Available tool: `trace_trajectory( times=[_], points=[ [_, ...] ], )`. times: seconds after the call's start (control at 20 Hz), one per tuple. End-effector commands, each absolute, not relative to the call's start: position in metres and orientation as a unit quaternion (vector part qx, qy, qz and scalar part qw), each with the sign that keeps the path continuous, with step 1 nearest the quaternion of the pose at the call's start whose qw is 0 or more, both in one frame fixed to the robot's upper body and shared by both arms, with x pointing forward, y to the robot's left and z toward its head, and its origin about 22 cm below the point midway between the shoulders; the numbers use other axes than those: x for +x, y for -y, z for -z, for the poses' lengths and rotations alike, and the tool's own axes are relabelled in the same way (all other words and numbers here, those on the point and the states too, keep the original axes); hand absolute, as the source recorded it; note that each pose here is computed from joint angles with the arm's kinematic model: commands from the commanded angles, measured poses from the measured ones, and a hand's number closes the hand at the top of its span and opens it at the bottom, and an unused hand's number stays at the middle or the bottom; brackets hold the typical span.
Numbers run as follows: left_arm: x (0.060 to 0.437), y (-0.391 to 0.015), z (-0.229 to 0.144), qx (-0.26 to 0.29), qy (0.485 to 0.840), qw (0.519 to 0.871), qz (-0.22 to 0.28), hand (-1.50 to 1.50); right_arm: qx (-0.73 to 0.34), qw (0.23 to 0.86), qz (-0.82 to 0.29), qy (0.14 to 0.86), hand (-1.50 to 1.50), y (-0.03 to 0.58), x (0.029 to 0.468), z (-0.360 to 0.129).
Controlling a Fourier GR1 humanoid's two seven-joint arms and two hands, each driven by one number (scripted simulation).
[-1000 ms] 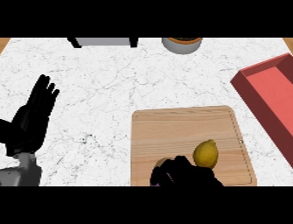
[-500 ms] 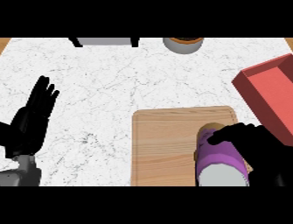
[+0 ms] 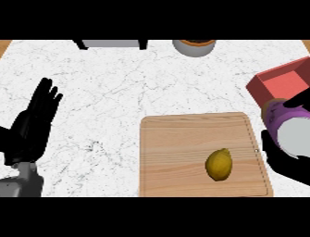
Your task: Pick the can from the cutting board and place it in the cardboard box
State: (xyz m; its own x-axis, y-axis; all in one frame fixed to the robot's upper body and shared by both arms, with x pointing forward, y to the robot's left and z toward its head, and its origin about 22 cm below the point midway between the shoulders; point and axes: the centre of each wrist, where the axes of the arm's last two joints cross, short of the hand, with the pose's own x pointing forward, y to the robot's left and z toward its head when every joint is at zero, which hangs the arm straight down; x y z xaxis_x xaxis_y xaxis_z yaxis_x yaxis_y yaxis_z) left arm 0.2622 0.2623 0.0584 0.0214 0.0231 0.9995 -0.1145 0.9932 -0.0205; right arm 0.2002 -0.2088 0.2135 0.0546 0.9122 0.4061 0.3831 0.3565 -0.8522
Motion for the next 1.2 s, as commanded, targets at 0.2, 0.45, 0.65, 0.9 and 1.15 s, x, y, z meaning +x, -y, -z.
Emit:
trace_trajectory(
  times=[0.2, 0.45, 0.65, 0.9, 1.15],
  points=[
    [0.260, -0.258, -0.062, 0.025, 0.695, 0.717, -0.046, 0.00, -0.557, 0.508, -0.265, 0.602, 1.50, 0.278, 0.259, -0.198],
    [0.273, -0.261, -0.058, 0.033, 0.696, 0.716, -0.047, 0.00, -0.561, 0.508, -0.296, 0.582, 1.50, 0.319, 0.279, -0.169],
    [0.269, -0.265, -0.051, 0.026, 0.696, 0.716, -0.044, 0.00, -0.574, 0.521, -0.375, 0.508, 1.50, 0.349, 0.292, -0.157],
    [0.267, -0.264, -0.044, 0.018, 0.695, 0.718, -0.043, 0.00, -0.543, 0.604, -0.447, 0.375, -1.50, 0.369, 0.313, -0.126],
    [0.257, -0.262, -0.046, 0.029, 0.703, 0.710, -0.040, 0.00, -0.512, 0.609, -0.378, 0.473, -1.50, 0.392, 0.327, -0.095]
  ],
)
